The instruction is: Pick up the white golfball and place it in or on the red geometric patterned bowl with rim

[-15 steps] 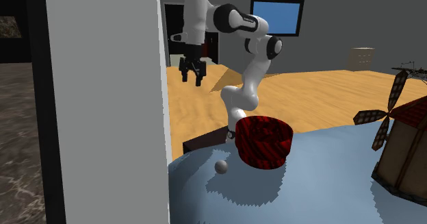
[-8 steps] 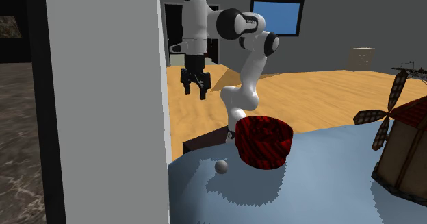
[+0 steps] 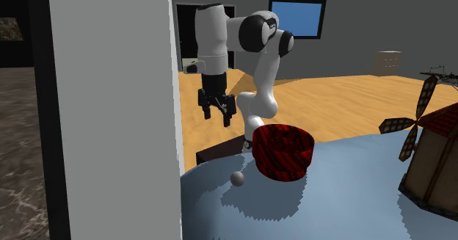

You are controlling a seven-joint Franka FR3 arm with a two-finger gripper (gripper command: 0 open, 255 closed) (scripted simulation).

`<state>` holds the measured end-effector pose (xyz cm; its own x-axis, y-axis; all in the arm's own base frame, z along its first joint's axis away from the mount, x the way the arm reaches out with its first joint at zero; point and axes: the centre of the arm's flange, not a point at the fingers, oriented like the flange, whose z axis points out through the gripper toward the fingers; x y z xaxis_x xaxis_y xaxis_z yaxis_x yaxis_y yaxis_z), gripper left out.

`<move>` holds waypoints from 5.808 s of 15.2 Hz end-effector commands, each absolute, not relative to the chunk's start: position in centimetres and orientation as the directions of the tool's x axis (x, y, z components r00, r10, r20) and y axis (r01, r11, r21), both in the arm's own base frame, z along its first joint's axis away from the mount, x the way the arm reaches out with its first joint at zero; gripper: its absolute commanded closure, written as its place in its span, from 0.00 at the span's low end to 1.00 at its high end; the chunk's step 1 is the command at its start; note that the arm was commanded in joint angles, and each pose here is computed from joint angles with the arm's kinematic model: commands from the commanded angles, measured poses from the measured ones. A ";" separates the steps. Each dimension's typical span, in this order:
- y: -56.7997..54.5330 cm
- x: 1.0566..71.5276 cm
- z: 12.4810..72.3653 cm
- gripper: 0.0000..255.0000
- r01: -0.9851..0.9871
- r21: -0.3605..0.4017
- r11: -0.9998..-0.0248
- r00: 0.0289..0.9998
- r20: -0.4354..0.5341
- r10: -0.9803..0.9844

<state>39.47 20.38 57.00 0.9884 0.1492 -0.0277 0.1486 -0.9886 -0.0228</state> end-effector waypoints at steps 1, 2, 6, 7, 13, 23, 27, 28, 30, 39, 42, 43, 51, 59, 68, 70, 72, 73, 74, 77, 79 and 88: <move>22.8 40.5 56.1 0.00 0.151 -0.031 -0.988 0.987 -0.046 0.152; 23.9 41.1 55.6 0.00 0.153 -0.034 -0.988 0.986 -0.055 0.154; 28.6 43.0 53.8 0.00 0.158 -0.047 -0.986 0.983 -0.091 0.162; 29.8 43.5 53.3 0.00 0.160 -0.050 -0.986 0.981 -0.100 0.164; 35.7 45.7 50.5 0.00 0.166 -0.067 -0.984 0.974 -0.144 0.174; 35.8 45.2 47.1 0.00 0.166 -0.067 -0.984 0.974 -0.144 0.174; 35.8 45.2 47.1 0.00 0.166 -0.067 -0.984 0.974 -0.144 0.174; 35.8 45.2 47.1 0.00 0.166 -0.067 -0.984 0.974 -0.144 0.174; 35.8 45.2 47.1 1.00 0.166 -0.067 -0.984 0.974 -0.144 0.174; 35.8 45.2 47.6 1.00 0.166 -0.067 -0.984 0.974 -0.144 0.174; 35.8 45.2 49.2 1.00 0.166 -0.067 -0.984 0.974 -0.144 0.174; 35.8 45.2 49.7 1.00 0.166 -0.067 -0.984 0.974 -0.144 0.174; 35.8 45.2 53.9 1.00 0.166 -0.067 -0.984 0.974 -0.144 0.174; 35.8 45.2 58.2 1.00 0.166 -0.067 -0.984 0.974 -0.144 0.174; 35.8 45.2 62.9 1.00 0.166 -0.067 -0.984 0.974 -0.144 0.174; 35.8 45.2 64.0 1.00 0.166 -0.067 -0.984 0.974 -0.144 0.174; 35.8 43.8 64.2 1.00 0.166 -0.067 -0.984 0.974 -0.144 0.174; 35.9 42.5 64.2 1.00 0.166 -0.067 -0.984 0.974 -0.144 0.174; 35.9 41.2 64.2 1.00 0.166 -0.067 -0.984 0.974 -0.144 0.174; 36.1 37.2 64.3 1.00 0.166 -0.067 -0.984 0.974 -0.144 0.174; 36.1 34.6 64.4 1.00 0.166 -0.067 -0.984 0.974 -0.144 0.174; 36.4 27.3 62.4 1.00 0.166 -0.067 -0.984 0.974 -0.144 0.174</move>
<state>27.51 36.46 62.94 0.9740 0.1748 -0.1443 0.1667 -0.9838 -0.0666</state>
